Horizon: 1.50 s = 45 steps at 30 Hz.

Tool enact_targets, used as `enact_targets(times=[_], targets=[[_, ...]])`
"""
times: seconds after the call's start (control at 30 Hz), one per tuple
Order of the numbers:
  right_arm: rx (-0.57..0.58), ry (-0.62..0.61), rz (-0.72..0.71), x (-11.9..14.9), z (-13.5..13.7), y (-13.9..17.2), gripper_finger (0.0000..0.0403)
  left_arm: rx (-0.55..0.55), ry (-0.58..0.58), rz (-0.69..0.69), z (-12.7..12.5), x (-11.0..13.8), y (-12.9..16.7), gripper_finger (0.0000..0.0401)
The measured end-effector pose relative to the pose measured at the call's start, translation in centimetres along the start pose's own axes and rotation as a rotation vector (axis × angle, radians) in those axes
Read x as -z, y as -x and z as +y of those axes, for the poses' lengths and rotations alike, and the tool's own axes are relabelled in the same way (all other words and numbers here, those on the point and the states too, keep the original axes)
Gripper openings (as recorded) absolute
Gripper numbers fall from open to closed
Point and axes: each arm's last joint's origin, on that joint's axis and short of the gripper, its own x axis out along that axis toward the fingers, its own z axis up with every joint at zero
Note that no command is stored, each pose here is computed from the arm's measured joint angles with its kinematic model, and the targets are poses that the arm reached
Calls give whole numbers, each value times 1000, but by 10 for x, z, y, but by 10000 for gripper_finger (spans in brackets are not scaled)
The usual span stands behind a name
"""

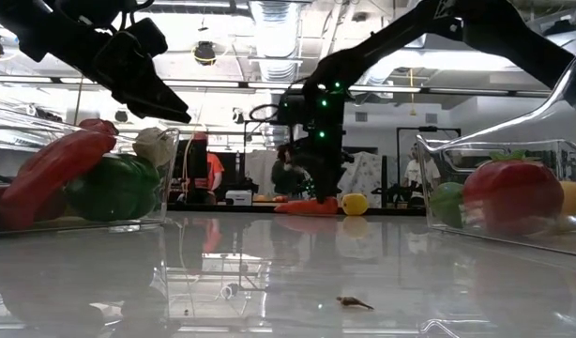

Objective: Sort produce into baskets
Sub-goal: Put the orange carrots into the left transparent bin

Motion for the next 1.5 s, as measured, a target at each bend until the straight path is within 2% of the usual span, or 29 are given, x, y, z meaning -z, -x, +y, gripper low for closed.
enact_targets(times=[0.23,0.47,0.7,0.83,1.03,1.37,1.5], targets=[[-31,98,-36,-8,27,30,129,3,-3,0,0,-1,1,247],[-59,269,-98,-11,68,64,129,6,-24,90,0,-11,18,247],[-75,419,-154,-8,103,78,129,-5,-65,132,1,-8,22,247],[-83,464,-181,-8,110,80,129,-7,-56,138,1,-7,22,247],[-177,485,-253,-12,114,86,129,-14,-26,137,1,-7,22,247],[-206,586,-312,1,150,107,129,-29,-46,129,2,-8,22,247],[-216,600,-359,3,159,118,129,5,-36,129,1,-8,22,262]])
